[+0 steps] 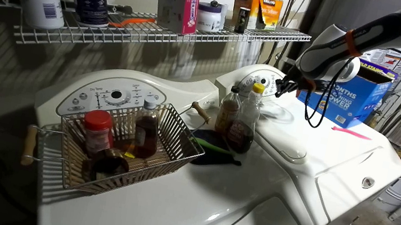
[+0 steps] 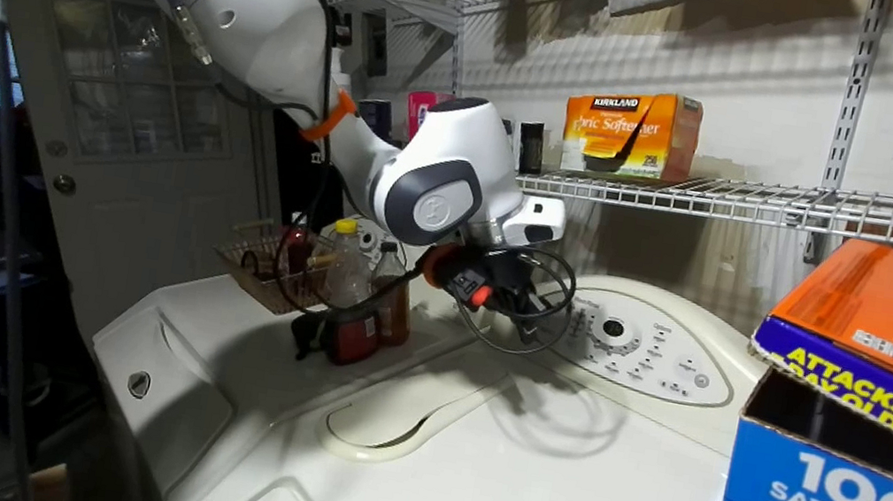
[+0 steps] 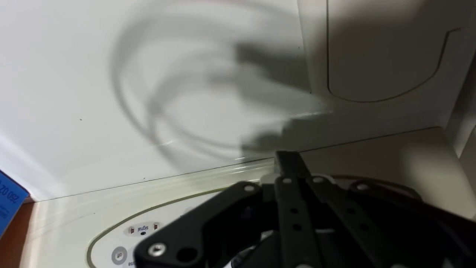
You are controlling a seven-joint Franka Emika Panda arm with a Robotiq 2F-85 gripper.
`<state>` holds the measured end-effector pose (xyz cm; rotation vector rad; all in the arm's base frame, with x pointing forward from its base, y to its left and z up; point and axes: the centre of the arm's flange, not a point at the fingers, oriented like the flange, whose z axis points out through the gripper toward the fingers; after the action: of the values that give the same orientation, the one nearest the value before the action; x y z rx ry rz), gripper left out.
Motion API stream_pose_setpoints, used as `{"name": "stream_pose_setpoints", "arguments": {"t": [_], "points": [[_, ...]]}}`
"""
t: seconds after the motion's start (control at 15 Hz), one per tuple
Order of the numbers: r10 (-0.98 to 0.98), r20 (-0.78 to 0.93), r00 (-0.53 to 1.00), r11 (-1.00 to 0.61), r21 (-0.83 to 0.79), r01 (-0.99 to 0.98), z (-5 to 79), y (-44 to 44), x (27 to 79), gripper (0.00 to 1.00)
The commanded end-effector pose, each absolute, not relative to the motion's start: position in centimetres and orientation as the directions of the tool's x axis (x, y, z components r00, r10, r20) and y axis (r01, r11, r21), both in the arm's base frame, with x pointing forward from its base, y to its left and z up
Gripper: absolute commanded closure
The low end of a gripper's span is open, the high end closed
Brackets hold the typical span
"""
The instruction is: Press a button on the right washing machine
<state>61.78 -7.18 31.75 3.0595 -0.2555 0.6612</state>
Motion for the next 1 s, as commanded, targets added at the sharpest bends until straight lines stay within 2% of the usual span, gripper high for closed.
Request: {"name": "stream_pose_setpoints", "arguments": {"t": [0.0,0.93], "points": [[-0.148,0.421,0.895,-0.989,-0.041,-0.145,29.8,-9.2,64.2,1.0],[-0.139,0.511,0.848,-0.99,-0.075,-0.117,28.1,-10.8,70.3,1.0]]}}
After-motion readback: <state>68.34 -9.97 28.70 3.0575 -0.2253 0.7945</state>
